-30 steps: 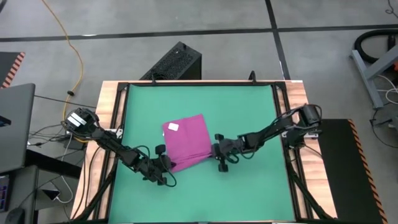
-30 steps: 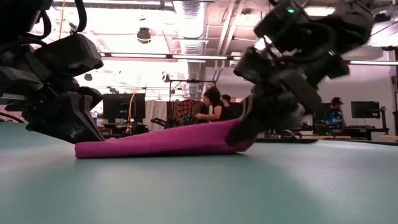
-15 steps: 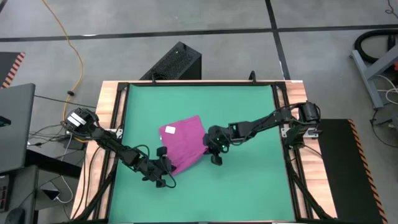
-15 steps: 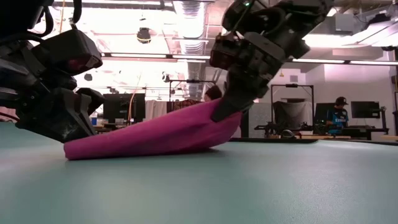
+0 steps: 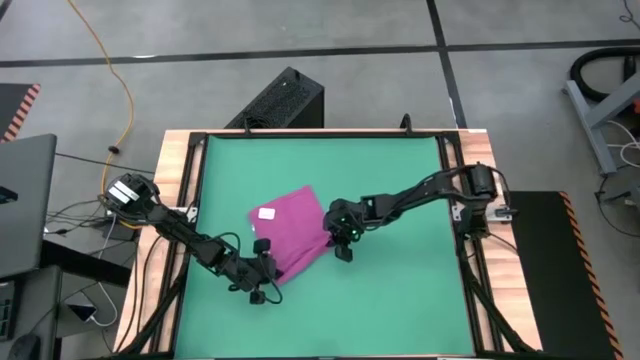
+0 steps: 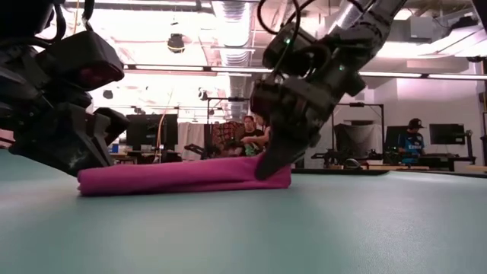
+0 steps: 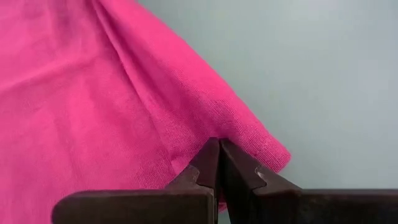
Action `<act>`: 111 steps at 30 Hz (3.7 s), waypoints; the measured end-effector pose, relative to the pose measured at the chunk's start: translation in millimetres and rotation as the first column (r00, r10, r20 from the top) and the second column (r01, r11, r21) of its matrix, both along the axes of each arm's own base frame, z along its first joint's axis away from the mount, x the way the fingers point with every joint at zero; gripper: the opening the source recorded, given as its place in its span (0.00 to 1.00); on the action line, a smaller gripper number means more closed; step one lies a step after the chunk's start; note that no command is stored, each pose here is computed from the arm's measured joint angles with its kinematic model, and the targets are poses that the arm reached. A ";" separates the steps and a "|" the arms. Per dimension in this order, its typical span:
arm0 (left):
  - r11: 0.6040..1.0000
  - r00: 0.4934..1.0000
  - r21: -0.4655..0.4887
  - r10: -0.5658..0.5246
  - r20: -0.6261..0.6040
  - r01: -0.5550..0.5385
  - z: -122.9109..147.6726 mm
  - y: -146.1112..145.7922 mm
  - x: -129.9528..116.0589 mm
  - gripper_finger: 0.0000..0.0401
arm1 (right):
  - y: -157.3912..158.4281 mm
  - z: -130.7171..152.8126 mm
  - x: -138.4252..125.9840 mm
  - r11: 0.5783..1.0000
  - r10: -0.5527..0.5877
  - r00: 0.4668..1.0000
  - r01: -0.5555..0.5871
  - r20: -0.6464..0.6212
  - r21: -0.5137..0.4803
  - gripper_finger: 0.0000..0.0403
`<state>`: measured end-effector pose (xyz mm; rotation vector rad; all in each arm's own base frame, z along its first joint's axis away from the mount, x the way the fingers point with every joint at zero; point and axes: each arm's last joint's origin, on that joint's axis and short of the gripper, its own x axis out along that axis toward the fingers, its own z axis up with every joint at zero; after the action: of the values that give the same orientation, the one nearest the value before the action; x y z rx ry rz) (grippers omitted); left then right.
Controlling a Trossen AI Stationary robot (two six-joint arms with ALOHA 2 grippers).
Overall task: Roll towel
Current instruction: Roll the violet towel
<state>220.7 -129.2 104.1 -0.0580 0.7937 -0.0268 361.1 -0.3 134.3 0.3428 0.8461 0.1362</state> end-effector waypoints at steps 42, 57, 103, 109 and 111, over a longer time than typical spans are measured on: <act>0.948 0.998 0.315 0.054 -0.039 -0.039 34.6 -26.2 4.0 0.00 | -11.1 17.8 15.6 0.997 0.074 0.997 -0.073 0.020 -0.037 0.03; 0.976 0.999 0.215 -0.024 -0.045 0.034 23.2 -21.4 14.4 0.00 | -13.0 27.8 21.8 0.994 0.105 0.993 -0.105 0.053 -0.011 0.03; 0.815 0.995 0.580 0.064 -0.075 -0.009 55.5 29.0 16.3 0.00 | -26.3 29.8 21.2 0.990 0.139 0.988 -0.139 0.062 -0.003 0.03; 0.844 0.994 0.537 0.067 -0.088 -0.010 24.7 82.0 15.7 0.00 | -26.1 29.8 21.3 0.990 0.139 0.988 -0.139 0.062 -0.004 0.03; 0.844 0.995 0.536 0.076 -0.071 -0.026 21.6 97.4 17.3 0.00 | -25.9 29.9 21.4 0.990 0.138 0.988 -0.138 0.063 -0.006 0.03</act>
<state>238.0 -31.7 125.7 0.4565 0.8658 0.2524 382.5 -26.2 164.2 0.2770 0.8074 0.2738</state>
